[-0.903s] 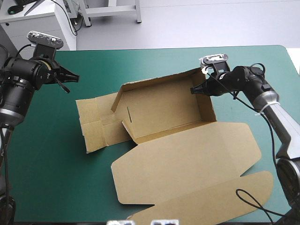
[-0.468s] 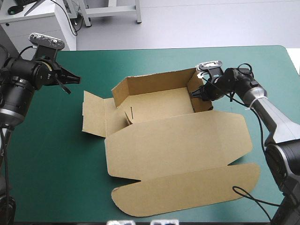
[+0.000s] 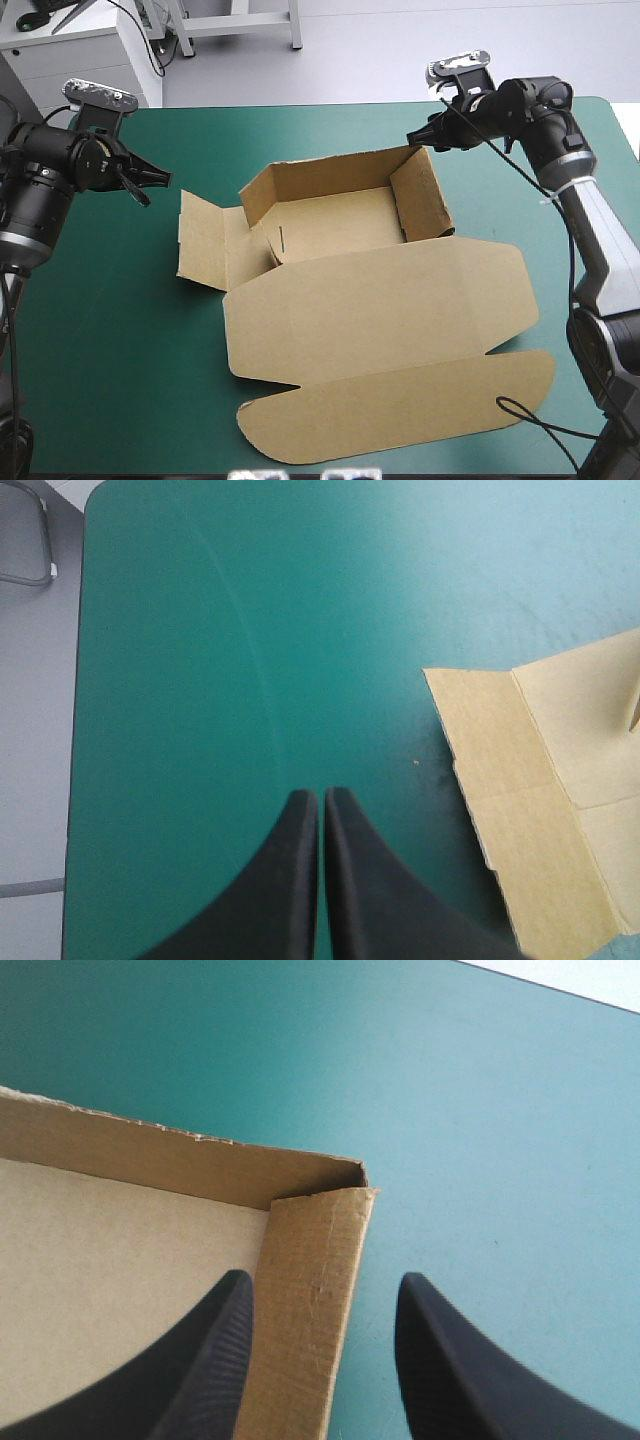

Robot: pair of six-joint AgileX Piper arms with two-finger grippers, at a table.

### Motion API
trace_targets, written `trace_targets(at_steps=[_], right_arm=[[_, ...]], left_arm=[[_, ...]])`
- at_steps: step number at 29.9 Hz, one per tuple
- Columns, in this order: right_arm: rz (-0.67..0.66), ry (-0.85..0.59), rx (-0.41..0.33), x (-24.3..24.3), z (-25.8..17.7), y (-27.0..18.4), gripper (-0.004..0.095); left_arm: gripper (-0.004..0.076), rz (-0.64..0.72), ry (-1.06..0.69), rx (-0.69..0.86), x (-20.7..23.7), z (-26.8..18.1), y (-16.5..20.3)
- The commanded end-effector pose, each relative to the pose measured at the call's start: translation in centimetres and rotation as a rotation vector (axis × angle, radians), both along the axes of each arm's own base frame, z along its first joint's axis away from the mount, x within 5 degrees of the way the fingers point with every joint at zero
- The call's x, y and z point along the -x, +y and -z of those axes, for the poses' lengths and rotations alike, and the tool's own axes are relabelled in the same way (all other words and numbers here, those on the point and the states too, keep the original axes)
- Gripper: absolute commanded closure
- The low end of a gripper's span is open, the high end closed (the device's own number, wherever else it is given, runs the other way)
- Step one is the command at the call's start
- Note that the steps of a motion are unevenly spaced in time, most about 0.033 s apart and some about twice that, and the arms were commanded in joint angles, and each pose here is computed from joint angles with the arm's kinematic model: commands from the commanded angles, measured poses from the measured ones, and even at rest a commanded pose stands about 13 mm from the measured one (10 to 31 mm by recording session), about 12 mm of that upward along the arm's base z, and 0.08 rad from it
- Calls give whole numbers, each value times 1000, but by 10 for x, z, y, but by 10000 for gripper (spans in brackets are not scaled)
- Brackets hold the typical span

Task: Fold the box

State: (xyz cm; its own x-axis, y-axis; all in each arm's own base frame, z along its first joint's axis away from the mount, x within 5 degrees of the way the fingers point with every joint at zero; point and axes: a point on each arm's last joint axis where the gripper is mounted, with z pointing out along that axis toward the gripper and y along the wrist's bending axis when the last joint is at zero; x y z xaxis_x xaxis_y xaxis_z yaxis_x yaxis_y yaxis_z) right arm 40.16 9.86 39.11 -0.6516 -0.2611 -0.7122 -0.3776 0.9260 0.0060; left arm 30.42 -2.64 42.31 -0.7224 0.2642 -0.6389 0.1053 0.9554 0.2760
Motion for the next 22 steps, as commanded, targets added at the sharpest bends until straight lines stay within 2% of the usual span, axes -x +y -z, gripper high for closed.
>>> trace_targets(at_steps=[1, 3, 5, 14, 22], right_arm=[[43, -85, -18, 16, -36, -7, 481], [46, -22, 40, 15, -26, -10, 481], [43, 38, 58, 13, -16, -9, 481], [21, 220, 40, -16, 40, 2, 481], [-1, 291, 54, -33, 75, 7, 488]], left_arm=[[726, 0, -91, -2, 11, -21, 2], [726, 0, -91, -2, 11, -21, 2], [726, 1, -93, -2, 11, -21, 2], [731, -5, -73, -3, 12, -20, 3], [731, -7, -69, -1, 12, -19, 3]])
